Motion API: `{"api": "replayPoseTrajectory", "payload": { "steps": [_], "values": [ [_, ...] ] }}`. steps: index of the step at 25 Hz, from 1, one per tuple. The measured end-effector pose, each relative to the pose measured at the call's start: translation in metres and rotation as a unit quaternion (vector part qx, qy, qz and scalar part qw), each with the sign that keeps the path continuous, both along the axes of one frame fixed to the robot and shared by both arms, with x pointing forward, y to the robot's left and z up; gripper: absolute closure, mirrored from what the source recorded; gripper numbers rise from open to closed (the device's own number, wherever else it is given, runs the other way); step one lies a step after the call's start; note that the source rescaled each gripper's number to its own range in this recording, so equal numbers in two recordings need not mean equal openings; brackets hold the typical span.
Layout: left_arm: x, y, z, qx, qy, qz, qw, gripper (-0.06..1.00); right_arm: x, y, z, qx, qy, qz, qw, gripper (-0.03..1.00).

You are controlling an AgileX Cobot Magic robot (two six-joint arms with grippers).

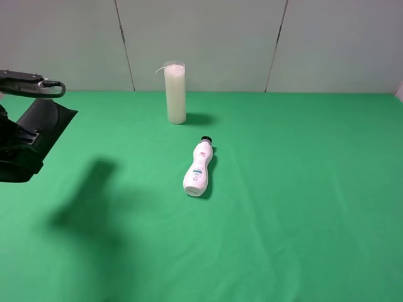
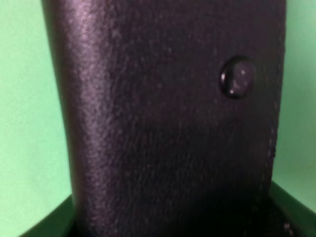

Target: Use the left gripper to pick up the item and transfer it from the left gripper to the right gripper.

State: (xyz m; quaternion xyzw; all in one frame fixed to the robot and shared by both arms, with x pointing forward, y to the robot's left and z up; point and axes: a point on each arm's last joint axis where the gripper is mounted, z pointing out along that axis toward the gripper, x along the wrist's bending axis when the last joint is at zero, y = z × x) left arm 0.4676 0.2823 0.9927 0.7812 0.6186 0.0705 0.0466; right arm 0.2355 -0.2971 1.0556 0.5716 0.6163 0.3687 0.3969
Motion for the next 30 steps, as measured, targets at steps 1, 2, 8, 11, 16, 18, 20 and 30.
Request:
{"api": "replayPoseTrajectory", "payload": {
  "steps": [1,2,8,11,16,18,20,30],
  "values": [
    [0.0,0.0,0.002,-0.002,0.001,-0.003,1.0,0.9,0.0,0.0,0.0,0.0,0.0,0.0,1.0,-0.03],
    [0.0,-0.001,0.006,-0.005,0.004,-0.009,1.0,0.9,0.0,0.0,0.0,0.0,0.0,0.0,1.0,-0.03],
    [0.008,-0.009,0.027,-0.016,-0.002,-0.038,0.999,0.9,0.0,0.0,0.0,0.0,0.0,0.0,1.0,-0.03],
    [0.01,-0.021,0.036,-0.015,-0.006,-0.075,0.997,0.91,0.0,0.0,0.0,0.0,0.0,0.0,1.0,-0.03],
    [0.007,-0.048,0.047,-0.007,-0.008,-0.146,0.989,0.91,0.0,0.0,0.0,0.0,0.0,0.0,1.0,-0.03],
    [0.006,-0.057,0.054,-0.002,-0.011,-0.17,0.985,0.91,0.002,0.0,0.003,0.0,0.008,0.0,1.0,-0.03],
    [0.005,-0.068,0.061,0.0,-0.018,-0.193,0.981,0.91,0.007,0.0,0.01,0.001,0.019,0.0,1.0,-0.03],
    [-0.008,-0.115,0.079,0.0,-0.054,-0.318,0.947,0.91,0.06,0.007,0.037,0.053,0.096,0.022,0.994,-0.03]
  ]
}}
